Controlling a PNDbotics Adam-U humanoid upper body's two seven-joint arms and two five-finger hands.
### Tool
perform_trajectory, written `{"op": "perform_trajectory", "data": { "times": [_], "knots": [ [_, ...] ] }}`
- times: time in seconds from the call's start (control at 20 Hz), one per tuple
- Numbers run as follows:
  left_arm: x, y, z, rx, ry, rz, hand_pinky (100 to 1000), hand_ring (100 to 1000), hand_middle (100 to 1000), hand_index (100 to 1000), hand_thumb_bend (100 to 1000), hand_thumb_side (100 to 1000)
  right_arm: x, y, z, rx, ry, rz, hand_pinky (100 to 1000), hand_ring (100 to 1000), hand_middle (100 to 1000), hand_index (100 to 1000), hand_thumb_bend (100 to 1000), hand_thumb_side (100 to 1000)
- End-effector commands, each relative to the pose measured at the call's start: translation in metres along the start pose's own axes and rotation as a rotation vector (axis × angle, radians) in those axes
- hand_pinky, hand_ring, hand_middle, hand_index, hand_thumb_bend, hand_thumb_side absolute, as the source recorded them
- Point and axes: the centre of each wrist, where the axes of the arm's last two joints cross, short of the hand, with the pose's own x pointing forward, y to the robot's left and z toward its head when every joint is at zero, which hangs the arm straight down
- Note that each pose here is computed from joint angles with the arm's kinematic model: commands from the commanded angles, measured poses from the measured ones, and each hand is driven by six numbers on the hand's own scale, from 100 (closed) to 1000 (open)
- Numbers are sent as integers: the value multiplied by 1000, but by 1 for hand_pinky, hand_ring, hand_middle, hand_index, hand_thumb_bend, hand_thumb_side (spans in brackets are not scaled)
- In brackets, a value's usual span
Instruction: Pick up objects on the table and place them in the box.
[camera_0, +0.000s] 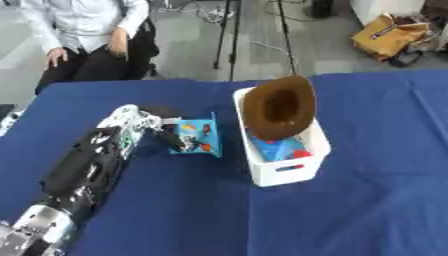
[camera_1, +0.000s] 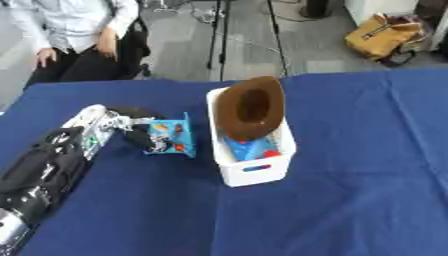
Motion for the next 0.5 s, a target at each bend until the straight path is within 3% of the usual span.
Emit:
{"op": "perform_trajectory", "data": {
  "times": [0.05, 0.5],
  "knots": [
    [-4, 7, 5, 1, 8, 1, 1000, 806, 841, 1000, 138, 681, 3, -3, -7, -22, -16, -4, 811, 738, 615, 624, 100, 905],
    [-3, 11, 6, 10, 8, 18, 1000, 778, 784, 1000, 100, 658, 2, -4, -7, -23, -11, 5, 814, 738, 613, 622, 100, 903]
  ]
}}
